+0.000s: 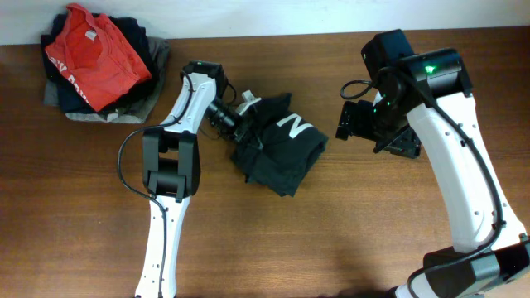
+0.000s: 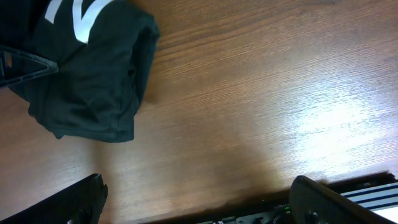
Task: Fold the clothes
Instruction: 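Grasp the folded green bundle's left side with the left gripper, then carry the bundle with the left gripper to the clothes stack at back-left, then lower the bundle onto the stack and open the left gripper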
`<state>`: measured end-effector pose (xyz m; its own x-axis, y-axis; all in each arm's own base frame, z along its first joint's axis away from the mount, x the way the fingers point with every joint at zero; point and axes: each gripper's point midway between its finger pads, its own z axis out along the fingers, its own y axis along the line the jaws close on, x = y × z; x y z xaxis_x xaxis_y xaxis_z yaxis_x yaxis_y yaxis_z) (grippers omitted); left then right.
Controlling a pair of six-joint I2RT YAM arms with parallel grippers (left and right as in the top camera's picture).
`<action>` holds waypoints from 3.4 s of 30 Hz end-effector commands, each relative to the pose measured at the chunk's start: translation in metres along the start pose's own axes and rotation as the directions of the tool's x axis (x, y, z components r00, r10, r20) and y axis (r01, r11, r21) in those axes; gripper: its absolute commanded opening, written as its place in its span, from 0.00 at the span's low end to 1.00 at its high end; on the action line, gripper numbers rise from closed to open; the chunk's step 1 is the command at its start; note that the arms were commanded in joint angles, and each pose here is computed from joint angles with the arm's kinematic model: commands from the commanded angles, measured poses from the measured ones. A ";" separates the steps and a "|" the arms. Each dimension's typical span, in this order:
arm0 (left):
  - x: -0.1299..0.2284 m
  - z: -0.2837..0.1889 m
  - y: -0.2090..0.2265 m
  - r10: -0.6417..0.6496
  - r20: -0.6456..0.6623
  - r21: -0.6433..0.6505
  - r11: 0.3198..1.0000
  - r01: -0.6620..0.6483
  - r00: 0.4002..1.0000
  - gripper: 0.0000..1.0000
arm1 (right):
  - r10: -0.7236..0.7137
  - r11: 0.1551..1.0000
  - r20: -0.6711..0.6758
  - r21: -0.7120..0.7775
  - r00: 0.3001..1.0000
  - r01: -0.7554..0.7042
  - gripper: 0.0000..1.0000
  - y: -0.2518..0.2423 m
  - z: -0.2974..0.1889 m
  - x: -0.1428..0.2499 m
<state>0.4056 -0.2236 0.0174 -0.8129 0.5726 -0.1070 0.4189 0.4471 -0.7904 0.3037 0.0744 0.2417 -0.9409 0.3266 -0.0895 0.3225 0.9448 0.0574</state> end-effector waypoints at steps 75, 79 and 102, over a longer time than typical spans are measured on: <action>0.010 -0.476 0.027 0.515 0.617 -0.772 0.541 0.332 0.595 0.00 | -0.006 1.000 0.031 0.029 0.999 0.005 0.98 -0.008 -0.008 0.003; 0.015 -0.480 0.033 0.506 0.624 -0.768 0.539 0.346 0.596 0.00 | -0.006 1.000 0.031 0.029 0.999 0.005 0.99 -0.008 -0.008 0.003; 0.069 -0.493 0.131 0.337 0.696 -0.711 0.447 0.543 0.634 0.12 | -0.006 1.000 0.027 0.022 1.000 0.005 0.99 -0.007 -0.008 0.004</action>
<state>0.6062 0.1879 0.2175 -0.6352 0.0746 -0.7687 0.1048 0.9944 0.0098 0.3017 0.0707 0.2426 -0.9405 0.3263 -0.0948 0.3240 0.9453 0.0386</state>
